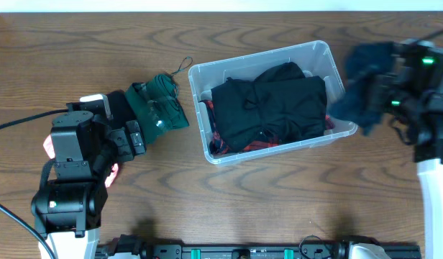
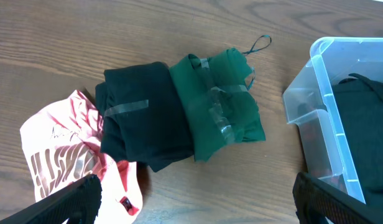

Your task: Pack container

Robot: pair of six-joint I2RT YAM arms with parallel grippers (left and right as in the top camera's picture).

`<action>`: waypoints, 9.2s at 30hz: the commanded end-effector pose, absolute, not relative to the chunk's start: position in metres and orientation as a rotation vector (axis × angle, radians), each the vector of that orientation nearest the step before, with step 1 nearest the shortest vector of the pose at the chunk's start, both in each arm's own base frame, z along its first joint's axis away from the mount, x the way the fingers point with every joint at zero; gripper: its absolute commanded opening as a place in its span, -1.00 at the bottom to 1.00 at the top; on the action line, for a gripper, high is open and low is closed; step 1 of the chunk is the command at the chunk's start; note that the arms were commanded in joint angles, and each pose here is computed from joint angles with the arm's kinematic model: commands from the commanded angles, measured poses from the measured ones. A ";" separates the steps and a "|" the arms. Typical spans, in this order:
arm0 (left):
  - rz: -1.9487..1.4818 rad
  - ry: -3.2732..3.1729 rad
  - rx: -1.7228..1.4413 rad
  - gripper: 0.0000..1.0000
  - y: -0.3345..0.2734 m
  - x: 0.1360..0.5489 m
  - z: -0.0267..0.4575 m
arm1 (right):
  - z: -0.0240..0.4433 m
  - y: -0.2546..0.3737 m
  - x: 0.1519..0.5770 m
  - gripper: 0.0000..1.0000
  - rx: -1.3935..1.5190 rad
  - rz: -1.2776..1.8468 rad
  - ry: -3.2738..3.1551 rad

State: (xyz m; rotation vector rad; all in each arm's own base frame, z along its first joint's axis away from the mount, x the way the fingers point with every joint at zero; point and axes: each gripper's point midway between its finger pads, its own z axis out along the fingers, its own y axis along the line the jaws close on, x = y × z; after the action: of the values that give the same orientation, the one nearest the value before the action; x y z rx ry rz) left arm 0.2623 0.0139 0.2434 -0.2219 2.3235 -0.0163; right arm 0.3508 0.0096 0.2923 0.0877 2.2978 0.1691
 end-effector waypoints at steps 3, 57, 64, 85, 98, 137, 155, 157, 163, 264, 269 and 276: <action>-0.023 2.304 -0.227 0.96 0.013 0.264 0.251 | 0.306 0.090 0.357 -0.98 -0.125 0.258 2.243; -0.022 2.312 -0.227 0.96 0.013 0.262 0.250 | 0.164 0.271 0.343 -0.56 0.329 0.501 2.595; -0.022 2.312 -0.227 0.96 0.013 0.262 0.250 | 0.178 0.268 0.355 0.25 0.010 0.391 2.510; -0.022 2.311 -0.227 0.96 0.013 0.263 0.250 | 0.051 0.213 0.313 -0.97 -0.348 -0.038 2.972; -0.022 2.311 -0.227 0.96 0.013 0.263 0.250 | 0.091 0.233 0.349 -0.97 -0.330 0.083 2.809; -0.022 2.312 -0.227 0.96 0.013 0.262 0.250 | 0.109 -0.023 0.297 -0.73 0.314 -0.036 2.951; 0.111 2.289 -0.367 0.95 0.040 0.259 0.250 | 0.110 -0.049 0.286 -0.01 0.392 -0.152 2.966; 0.185 2.255 -0.558 0.96 0.066 0.253 0.249 | 0.110 -0.055 0.285 0.05 0.423 -0.152 2.961; 0.236 2.262 -0.928 0.96 0.131 0.246 0.220 | 0.116 -0.067 0.281 0.10 0.530 -0.120 2.927; -1.327 2.244 0.052 0.96 -0.362 0.384 0.170 | 0.231 -0.078 0.255 0.26 0.527 -0.149 2.620; -1.170 2.277 0.184 0.96 -0.345 0.395 0.178 | 0.231 -0.078 0.255 0.27 0.527 -0.150 2.620; -0.856 2.291 0.272 0.96 -0.302 0.406 0.198 | 0.231 -0.082 0.255 0.28 0.532 -0.176 2.619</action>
State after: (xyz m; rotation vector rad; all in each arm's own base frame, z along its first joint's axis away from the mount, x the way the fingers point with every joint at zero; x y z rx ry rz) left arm 0.3897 -0.3242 0.1586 0.1664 2.4263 -1.0205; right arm 0.2556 -0.0744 0.2270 0.5279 2.6327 -0.1388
